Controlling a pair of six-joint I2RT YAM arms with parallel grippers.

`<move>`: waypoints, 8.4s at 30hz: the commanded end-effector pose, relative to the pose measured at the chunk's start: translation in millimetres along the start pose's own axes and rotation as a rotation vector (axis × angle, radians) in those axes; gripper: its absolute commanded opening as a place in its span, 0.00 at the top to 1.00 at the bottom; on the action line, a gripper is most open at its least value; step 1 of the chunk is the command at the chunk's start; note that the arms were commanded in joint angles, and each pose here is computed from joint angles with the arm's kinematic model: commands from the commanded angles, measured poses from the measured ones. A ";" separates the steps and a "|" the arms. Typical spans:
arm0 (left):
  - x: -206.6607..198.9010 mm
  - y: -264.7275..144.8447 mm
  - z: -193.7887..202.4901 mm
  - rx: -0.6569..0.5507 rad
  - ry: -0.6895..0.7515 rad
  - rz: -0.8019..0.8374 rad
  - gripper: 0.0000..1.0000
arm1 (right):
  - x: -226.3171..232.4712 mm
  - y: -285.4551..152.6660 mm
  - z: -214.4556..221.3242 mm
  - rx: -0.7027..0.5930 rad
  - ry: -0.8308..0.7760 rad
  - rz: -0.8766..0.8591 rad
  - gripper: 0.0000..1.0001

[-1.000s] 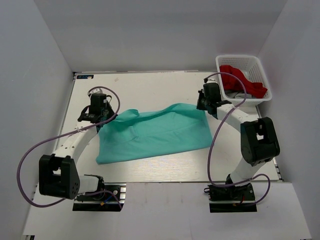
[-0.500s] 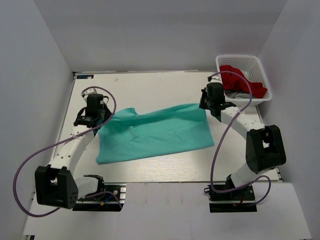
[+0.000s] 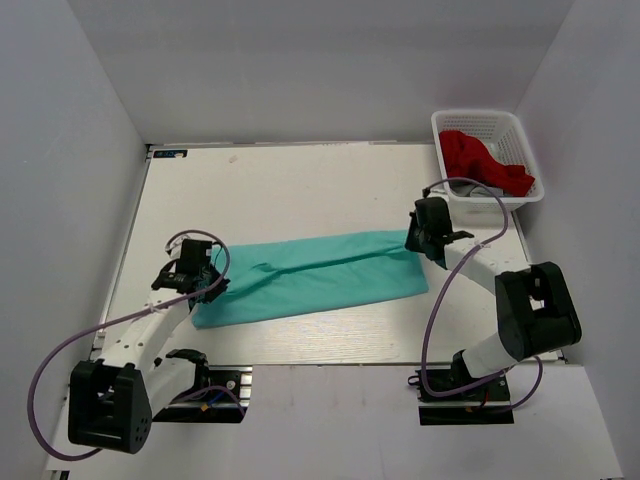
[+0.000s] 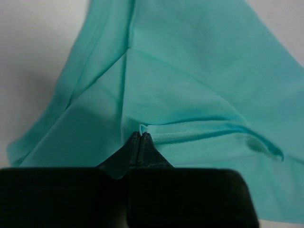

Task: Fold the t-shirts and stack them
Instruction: Fold the other side of the tshirt into a rectangle, then rotate the tshirt 90 degrees, then grab the bottom of the folded rectangular tshirt with both arms, then fold the folded rectangular tshirt in 1/3 of the way, then grab one side of the 2/3 rectangular tshirt with both arms

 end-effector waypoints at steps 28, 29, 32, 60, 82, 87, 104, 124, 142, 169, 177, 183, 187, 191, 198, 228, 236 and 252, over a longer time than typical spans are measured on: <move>-43.7 43.0 -12.3 0.192 0.031 0.090 0.00 | 40.0 -3.2 -1.4 0.089 0.024 -0.427 0.10; -42.9 50.5 -14.3 0.175 0.023 0.042 0.00 | 38.4 4.1 5.8 0.121 0.025 -0.410 0.10; -47.5 79.9 -17.1 0.243 -0.022 0.004 0.00 | 36.1 17.3 22.2 0.210 0.021 -0.340 0.10; -356.3 281.6 -70.4 0.037 0.051 0.737 0.00 | 112.5 -105.4 176.3 0.636 -0.599 -0.922 0.10; -173.3 -37.5 -20.9 0.135 0.306 0.614 0.00 | 70.8 -142.2 134.2 0.446 -0.131 -0.436 0.10; -74.3 -46.0 58.0 0.383 0.365 0.457 0.00 | 59.2 -156.8 144.0 0.533 -0.157 -0.570 0.10; -39.1 -37.5 139.7 0.606 0.548 0.411 0.27 | 49.6 -124.2 172.9 0.634 -0.078 -0.534 0.14; -84.5 -25.6 125.9 0.401 0.652 0.319 1.00 | 71.5 -108.8 139.9 0.441 -0.130 -0.585 1.00; -188.2 -13.5 28.3 0.050 0.472 0.244 1.00 | 130.0 -71.2 -3.6 0.063 -0.158 -0.392 1.00; -266.5 86.2 -66.3 -0.044 0.497 0.310 1.00 | 137.4 60.2 -89.9 0.008 -0.188 -0.411 1.00; -270.8 58.5 -80.6 -0.114 0.524 0.445 1.00 | 133.4 39.5 -114.9 -0.113 -0.240 -0.519 1.00; -274.9 71.3 -88.0 -0.128 0.516 0.386 1.00 | 129.8 52.9 -118.9 -0.103 -0.223 -0.502 1.00; -279.4 87.3 -89.1 -0.106 0.517 0.377 1.00 | 126.0 69.4 -126.6 -0.093 -0.209 -0.496 1.00; -279.7 109.0 -87.2 -0.082 0.518 0.347 1.00 | 124.4 94.3 -123.9 -0.062 -0.200 -0.485 1.00; -279.8 135.5 -95.2 -0.074 0.482 0.308 1.00 | 119.7 128.7 -121.8 -0.013 -0.175 -0.500 1.00; -187.5 109.5 -34.2 0.175 0.442 0.323 0.15 | 80.1 54.5 -22.1 0.241 0.037 -0.648 0.11; -174.5 124.5 -12.4 0.274 0.474 0.302 0.55 | 88.7 70.4 -2.5 0.341 0.052 -0.662 0.28; -168.8 83.9 -7.1 0.313 0.474 0.338 1.00 | 89.5 21.2 -2.8 0.427 -0.001 -0.674 1.00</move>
Point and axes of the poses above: each gripper's point midway between its finger pads, its own y axis out along the fingers, its own x axis along the line the jaws close on, z = x × y, the point moved 10 cm from there along -y, back along the fingers
